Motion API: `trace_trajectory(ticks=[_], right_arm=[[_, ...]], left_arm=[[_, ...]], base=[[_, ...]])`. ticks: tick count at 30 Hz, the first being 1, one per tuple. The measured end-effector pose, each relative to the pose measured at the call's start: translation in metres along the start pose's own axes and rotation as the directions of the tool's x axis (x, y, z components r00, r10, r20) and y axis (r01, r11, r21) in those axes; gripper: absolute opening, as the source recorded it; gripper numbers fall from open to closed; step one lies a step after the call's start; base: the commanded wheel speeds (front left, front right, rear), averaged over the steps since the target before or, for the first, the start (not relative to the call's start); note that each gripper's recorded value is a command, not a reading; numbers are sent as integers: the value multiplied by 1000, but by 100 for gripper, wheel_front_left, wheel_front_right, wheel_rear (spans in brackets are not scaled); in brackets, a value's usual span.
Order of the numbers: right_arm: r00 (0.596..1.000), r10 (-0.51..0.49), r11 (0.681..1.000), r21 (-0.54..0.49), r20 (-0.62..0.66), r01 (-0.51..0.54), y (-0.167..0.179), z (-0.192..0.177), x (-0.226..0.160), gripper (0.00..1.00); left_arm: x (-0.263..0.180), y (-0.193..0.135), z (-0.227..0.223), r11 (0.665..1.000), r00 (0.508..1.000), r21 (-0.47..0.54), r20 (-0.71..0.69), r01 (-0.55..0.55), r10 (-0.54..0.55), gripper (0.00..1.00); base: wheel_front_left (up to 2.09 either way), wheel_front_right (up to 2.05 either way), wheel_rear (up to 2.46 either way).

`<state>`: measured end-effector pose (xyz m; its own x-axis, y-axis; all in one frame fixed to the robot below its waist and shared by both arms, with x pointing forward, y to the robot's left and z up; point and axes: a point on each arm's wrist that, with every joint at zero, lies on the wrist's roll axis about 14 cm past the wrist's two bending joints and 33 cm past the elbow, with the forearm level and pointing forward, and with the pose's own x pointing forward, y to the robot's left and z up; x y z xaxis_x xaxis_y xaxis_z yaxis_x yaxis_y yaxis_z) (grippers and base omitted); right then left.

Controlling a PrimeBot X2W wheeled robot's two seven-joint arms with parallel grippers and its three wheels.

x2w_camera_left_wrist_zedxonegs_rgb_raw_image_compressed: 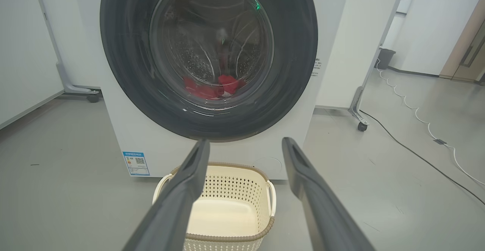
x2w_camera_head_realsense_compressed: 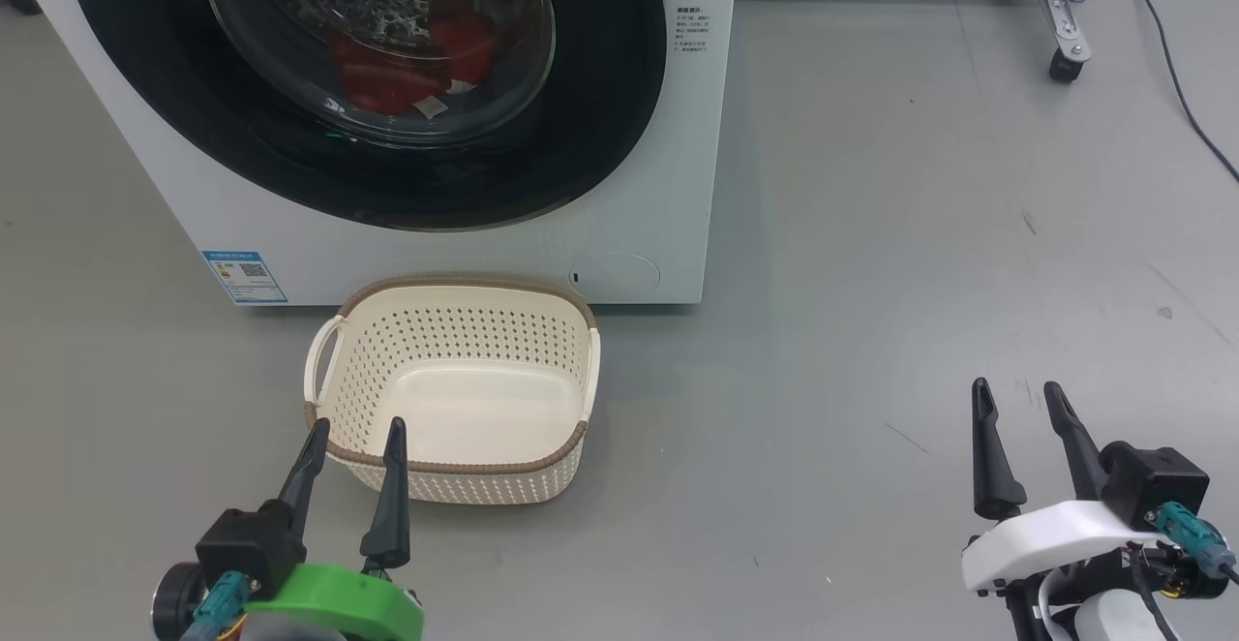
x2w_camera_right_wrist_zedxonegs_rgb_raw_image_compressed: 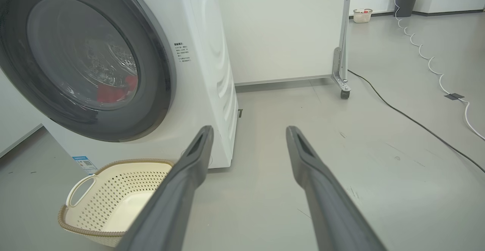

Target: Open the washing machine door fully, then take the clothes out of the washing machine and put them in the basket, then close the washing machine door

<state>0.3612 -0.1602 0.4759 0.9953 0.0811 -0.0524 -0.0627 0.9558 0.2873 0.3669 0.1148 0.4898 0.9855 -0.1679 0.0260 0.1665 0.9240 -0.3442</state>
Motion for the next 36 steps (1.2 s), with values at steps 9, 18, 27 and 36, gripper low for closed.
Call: trace_trajectory(ticks=[9, 18, 27, 36], right_arm=[[1000, 0, 1000, 1, 4, 0, 1, 1, 2, 100], [1000, -3, 1000, 2, -3, 3, 0, -1, 1, 100], [1000, -5, 1000, 1, -6, 5, 0, -3, 1, 100], [1000, -5, 1000, 1, -7, 5, 0, -4, 1, 100]], left_arm=[[0, 0, -1, 1000, 1000, -11, -2, -3, 3, 100], [-1, -2, -2, 1000, 1000, -11, -6, 2, -2, 100], [-1, -3, -2, 1000, 1000, -15, -7, 3, -3, 100], [-2, -4, -2, 1000, 1000, -17, -7, 5, -5, 100]], base=[[0, 0, 0], [0, 0, 0], [0, 0, 0], [0, 0, 0]])
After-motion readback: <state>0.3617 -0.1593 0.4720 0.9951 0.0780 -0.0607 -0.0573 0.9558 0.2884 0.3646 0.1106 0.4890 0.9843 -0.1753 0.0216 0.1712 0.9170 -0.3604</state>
